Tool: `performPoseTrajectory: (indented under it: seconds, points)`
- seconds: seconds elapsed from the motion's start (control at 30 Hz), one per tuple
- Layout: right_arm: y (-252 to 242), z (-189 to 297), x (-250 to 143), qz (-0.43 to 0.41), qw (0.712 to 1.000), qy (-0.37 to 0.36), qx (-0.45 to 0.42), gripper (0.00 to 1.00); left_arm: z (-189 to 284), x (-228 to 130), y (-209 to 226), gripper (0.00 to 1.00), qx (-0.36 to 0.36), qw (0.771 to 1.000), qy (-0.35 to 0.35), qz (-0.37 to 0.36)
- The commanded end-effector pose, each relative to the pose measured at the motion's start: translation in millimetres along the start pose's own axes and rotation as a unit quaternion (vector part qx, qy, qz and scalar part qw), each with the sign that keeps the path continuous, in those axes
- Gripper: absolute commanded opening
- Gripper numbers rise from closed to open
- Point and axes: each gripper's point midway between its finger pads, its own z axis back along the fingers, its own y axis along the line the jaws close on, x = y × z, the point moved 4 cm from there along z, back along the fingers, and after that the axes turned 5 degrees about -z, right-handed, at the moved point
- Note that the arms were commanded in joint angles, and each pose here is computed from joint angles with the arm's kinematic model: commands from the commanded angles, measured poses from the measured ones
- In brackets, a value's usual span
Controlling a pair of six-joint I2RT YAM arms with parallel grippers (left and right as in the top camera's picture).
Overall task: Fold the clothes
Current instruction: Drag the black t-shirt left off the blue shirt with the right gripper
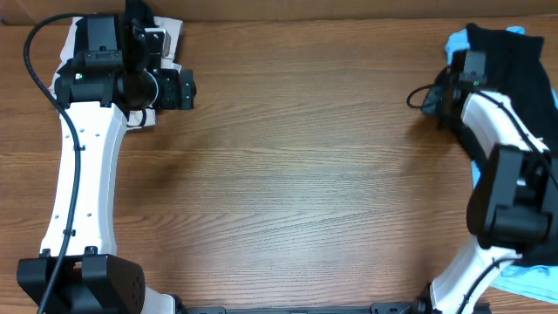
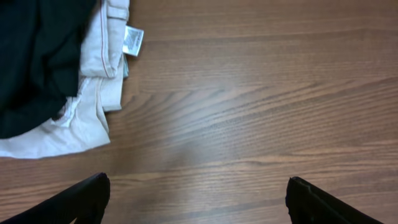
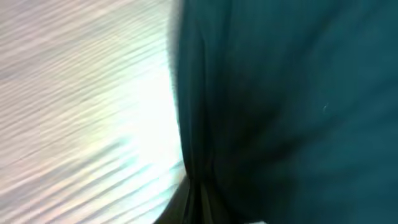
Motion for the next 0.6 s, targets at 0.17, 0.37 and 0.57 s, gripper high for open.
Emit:
performPoseTrajectory:
  seconds: [0.17,0.37,0.57]
  points:
    - [77,205,45,0.081,0.980,-0.105,0.146,0.04,0,10,4,0.95,0.020,1.000,-0.017,-0.006]
    - [77,289,52,0.098,0.972,-0.138,0.163,0.04,0,10,6,0.97,0.021,1.000,-0.018,-0.004]
    - [104,353,22,0.166,0.948,-0.132,0.239,0.04,2,10,11,0.98,0.025,0.999,-0.020,0.001]
